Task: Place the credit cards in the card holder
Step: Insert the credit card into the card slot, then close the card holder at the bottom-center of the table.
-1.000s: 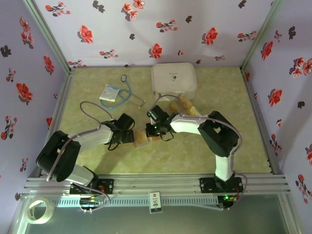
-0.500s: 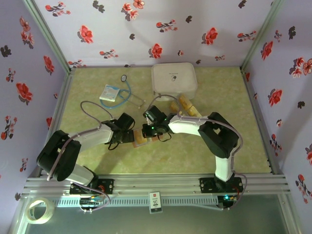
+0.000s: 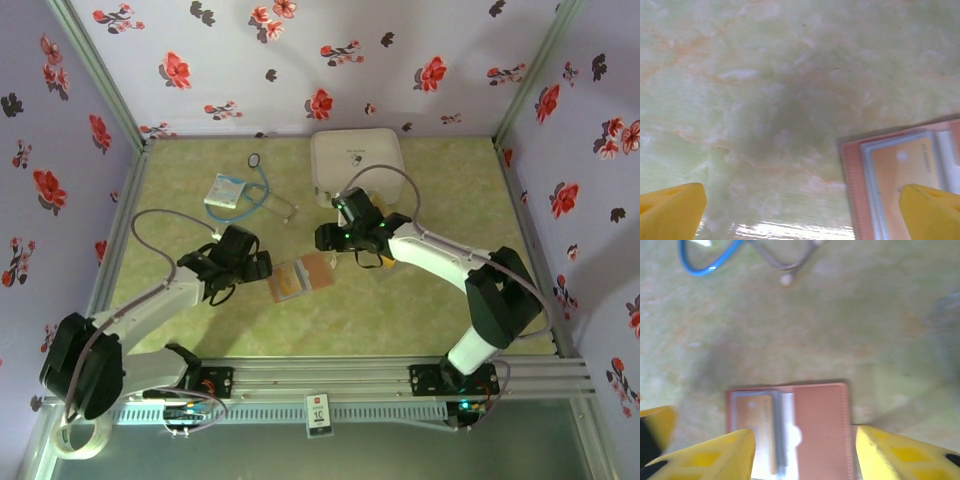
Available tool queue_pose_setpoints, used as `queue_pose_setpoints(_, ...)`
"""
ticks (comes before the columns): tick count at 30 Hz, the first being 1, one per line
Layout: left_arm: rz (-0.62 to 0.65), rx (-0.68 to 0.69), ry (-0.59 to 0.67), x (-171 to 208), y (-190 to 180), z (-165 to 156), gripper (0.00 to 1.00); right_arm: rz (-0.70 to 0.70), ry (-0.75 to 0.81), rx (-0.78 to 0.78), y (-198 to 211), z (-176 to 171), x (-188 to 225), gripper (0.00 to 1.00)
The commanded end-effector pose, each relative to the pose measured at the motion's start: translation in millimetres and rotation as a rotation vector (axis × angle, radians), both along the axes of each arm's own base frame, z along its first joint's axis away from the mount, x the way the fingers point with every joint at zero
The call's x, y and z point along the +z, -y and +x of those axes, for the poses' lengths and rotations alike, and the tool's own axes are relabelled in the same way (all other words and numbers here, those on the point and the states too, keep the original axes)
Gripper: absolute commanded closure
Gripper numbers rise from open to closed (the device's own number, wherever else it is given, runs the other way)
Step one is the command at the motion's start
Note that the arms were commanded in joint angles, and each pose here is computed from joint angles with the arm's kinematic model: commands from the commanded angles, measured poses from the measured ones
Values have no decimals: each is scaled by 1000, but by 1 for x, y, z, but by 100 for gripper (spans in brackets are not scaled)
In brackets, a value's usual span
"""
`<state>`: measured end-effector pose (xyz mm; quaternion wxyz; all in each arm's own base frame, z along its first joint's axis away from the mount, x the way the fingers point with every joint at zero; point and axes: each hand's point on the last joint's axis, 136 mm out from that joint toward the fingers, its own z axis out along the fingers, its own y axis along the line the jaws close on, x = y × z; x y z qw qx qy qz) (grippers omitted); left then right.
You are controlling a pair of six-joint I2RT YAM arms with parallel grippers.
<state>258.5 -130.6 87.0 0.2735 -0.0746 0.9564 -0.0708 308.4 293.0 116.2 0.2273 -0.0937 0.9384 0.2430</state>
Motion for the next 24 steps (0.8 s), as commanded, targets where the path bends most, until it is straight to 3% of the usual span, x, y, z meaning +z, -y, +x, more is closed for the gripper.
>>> queue_pose_setpoints(1, -101, -35, 2, 0, 14, -3, 0, -106, -46, 10, 19, -7, -29, 44)
queue_pose_setpoints(8, -179, -33, -31, -17, 26, -6, 0, -136, -85, 24, 15, -3, -58, 52)
queue_pose_setpoints(10, -204, -45, -35, -22, 32, -7, 0, -145, -85, 23, 15, -1, -64, 61)
queue_pose_setpoints(14, -245, -66, -55, -32, 43, -6, 0, -143, -93, 27, 13, 0, -73, 90)
queue_pose_setpoints(16, -252, -73, -63, -36, 47, -5, 0, -129, -103, 26, 13, -3, -75, 99)
queue_pose_setpoints(24, -251, -91, -74, -45, 53, 0, 0, -57, -136, -1, 11, -23, -79, 100)
